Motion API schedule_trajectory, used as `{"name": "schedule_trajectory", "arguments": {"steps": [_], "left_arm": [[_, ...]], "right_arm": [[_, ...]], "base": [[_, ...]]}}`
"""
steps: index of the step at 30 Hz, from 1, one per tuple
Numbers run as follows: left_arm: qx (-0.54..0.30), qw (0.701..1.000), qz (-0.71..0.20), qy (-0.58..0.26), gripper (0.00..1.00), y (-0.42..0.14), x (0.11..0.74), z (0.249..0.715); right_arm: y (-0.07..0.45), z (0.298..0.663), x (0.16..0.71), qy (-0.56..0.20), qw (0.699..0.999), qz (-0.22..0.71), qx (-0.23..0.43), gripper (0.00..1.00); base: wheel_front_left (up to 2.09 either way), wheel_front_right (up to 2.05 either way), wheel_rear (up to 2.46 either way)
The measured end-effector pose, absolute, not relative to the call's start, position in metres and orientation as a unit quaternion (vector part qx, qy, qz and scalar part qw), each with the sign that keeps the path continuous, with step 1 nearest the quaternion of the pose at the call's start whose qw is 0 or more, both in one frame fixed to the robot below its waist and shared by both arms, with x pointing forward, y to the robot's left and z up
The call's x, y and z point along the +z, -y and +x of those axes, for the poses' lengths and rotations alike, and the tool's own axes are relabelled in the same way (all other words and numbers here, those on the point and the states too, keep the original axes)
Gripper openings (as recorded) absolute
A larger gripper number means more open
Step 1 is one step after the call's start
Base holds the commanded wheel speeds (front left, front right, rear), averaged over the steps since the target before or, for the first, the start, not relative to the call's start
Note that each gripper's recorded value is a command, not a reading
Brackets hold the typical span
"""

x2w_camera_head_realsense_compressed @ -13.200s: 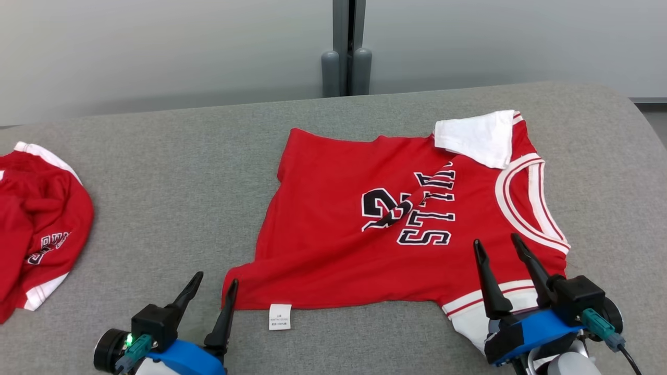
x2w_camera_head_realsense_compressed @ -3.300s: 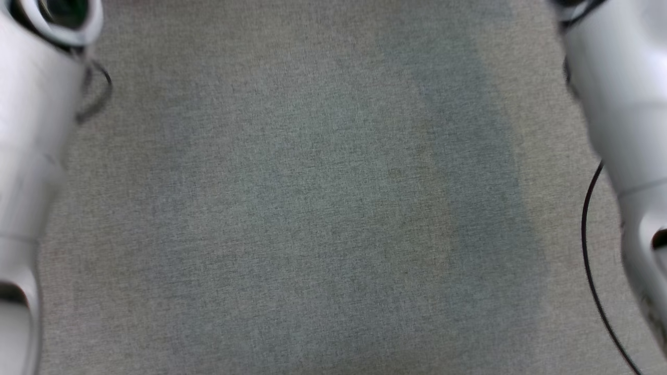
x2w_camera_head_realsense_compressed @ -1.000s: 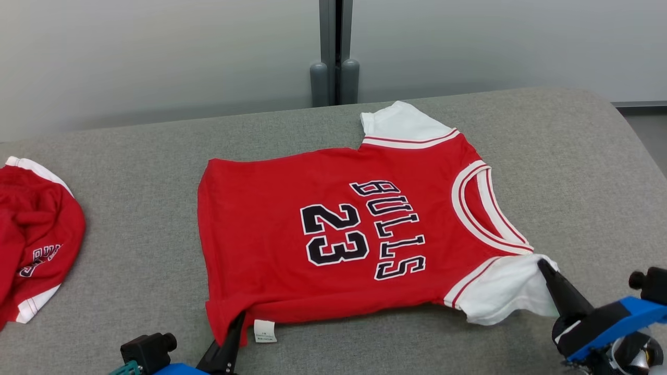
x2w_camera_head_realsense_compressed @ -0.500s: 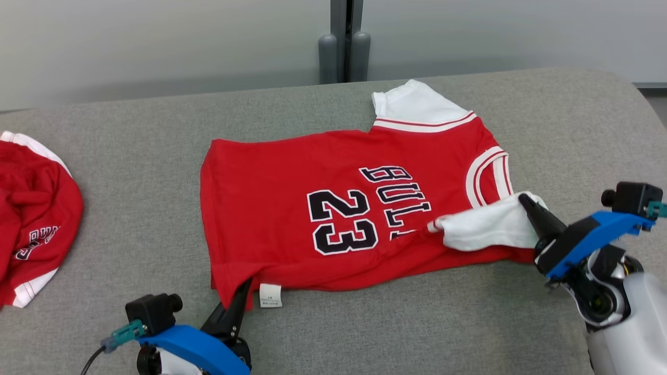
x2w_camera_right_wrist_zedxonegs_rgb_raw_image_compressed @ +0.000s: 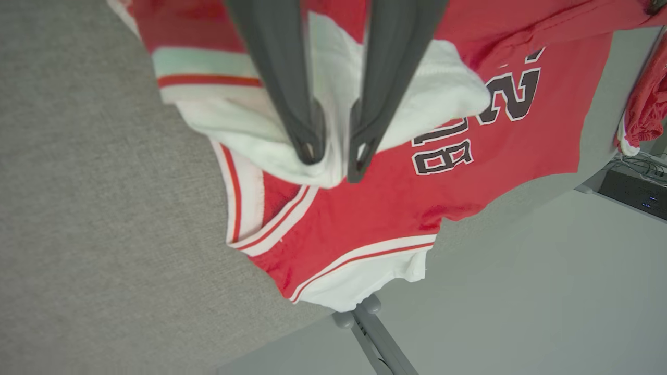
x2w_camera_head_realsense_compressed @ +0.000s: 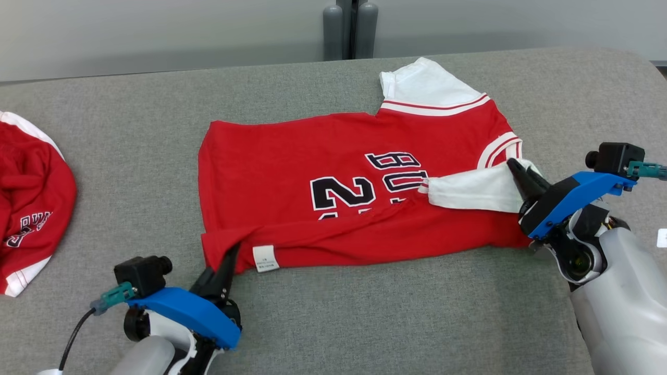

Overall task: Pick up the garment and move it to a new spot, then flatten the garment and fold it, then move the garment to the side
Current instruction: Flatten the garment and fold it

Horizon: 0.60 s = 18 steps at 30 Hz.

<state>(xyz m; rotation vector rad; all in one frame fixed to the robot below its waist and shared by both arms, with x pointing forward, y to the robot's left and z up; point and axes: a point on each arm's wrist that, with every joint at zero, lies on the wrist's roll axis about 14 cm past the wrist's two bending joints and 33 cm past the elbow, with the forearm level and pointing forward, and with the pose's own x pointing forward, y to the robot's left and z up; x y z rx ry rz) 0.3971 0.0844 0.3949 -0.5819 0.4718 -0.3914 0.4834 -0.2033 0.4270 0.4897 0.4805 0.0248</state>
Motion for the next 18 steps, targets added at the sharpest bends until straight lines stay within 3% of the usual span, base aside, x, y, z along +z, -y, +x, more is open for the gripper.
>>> {"name": "schedule_trajectory", "arguments": {"steps": [1,9,18], "left_arm": [[-0.187,0.915,-0.278,-0.223,1.0,-0.087,0.396,0.401],[-0.154,0.935,-0.262,-0.181,1.0,-0.107,0.404,0.415],[-0.122,0.961,-0.199,-0.149,1.0,-0.129,0.41,0.408]], "right_arm": [[0.203,0.485,0.428,-0.23,0.944,0.237,0.012,1.0],[0.219,0.483,0.441,-0.177,0.966,0.188,0.009,1.0],[0.241,0.448,0.432,-0.151,0.979,0.138,0.001,1.0]], "base": [[0.0,0.0,0.0],[0.0,0.0,0.0],[0.0,0.0,0.0]]}}
